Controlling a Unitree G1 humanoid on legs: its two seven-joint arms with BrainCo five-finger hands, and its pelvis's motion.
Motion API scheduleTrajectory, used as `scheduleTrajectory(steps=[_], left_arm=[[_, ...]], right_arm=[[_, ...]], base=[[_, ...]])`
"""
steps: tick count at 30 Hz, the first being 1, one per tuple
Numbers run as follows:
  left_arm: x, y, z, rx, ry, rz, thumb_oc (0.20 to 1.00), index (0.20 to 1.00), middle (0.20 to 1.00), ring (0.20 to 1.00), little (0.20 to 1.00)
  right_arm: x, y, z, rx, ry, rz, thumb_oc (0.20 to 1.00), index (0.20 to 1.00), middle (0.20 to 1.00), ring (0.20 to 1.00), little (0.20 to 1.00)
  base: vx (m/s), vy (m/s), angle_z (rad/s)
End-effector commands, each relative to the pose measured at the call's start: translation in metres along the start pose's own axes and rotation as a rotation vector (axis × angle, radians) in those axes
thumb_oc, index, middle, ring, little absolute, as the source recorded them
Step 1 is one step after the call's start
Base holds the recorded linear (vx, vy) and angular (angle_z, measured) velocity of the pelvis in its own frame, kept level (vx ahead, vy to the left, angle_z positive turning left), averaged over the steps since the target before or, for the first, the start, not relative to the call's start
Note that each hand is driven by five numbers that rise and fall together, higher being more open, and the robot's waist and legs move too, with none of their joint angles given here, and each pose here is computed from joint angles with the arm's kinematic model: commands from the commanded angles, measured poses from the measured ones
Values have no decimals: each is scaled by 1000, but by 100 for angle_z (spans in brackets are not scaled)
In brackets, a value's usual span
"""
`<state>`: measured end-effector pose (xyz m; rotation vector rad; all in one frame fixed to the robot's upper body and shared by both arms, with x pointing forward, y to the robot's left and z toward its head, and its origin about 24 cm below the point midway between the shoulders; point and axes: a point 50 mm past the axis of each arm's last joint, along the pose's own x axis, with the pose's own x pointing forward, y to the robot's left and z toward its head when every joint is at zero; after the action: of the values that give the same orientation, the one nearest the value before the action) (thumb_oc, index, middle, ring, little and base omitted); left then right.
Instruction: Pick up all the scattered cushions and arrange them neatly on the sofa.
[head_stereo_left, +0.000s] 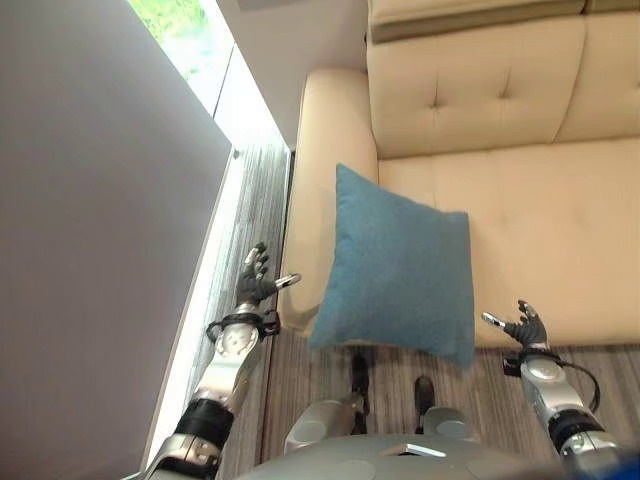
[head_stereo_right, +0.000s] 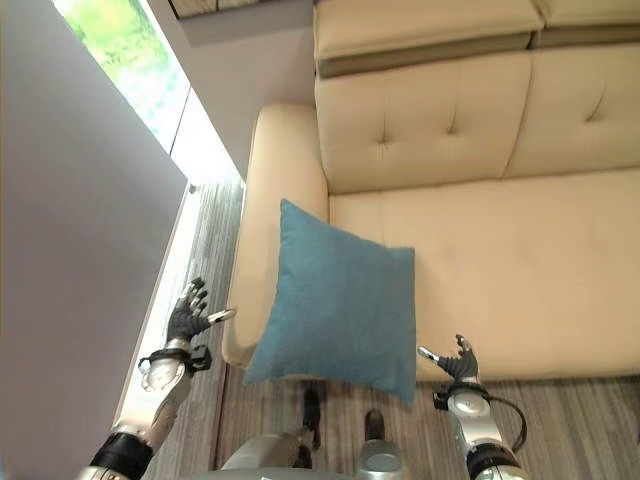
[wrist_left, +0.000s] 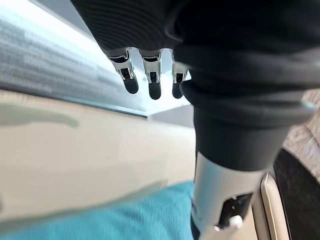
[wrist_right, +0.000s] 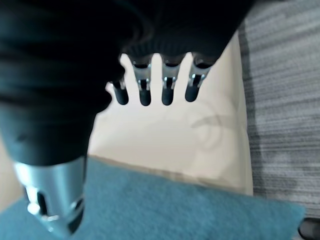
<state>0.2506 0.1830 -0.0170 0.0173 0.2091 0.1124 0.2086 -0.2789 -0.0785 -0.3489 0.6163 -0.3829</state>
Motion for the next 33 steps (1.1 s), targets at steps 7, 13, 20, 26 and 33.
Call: scheduleTrajectory(steps=[7, 13, 20, 26, 33], left_arm=[[41, -15, 39, 148, -124, -20, 1000, 1000, 1000, 1000, 1000], [49, -44, 67, 108, -216, -116, 1000, 1000, 1000, 1000, 1000], [48, -60, 66, 159, -221, -178, 1000, 1000, 1000, 1000, 1000], [51, -70, 80, 171, -268, -214, 1000, 1000, 1000, 1000, 1000], [50, -78, 68, 204, -215, -258, 1000, 1000, 1000, 1000, 1000]], right_arm=[[12, 13, 46, -10, -141, 2, 1000, 1000, 1000, 1000, 1000], [12, 23, 46, -20, -131, 19, 1000, 1000, 1000, 1000, 1000], [15, 24, 58, -2, -153, 11, 1000, 1000, 1000, 1000, 1000], [19, 23, 74, 16, -190, 2, 1000, 1000, 1000, 1000, 1000], [24, 21, 111, 97, -280, 13, 1000, 1000, 1000, 1000, 1000]], base=[[-113, -9, 0], [-37, -19, 0], [-41, 9, -6], [-13, -5, -8], [-20, -4, -1]])
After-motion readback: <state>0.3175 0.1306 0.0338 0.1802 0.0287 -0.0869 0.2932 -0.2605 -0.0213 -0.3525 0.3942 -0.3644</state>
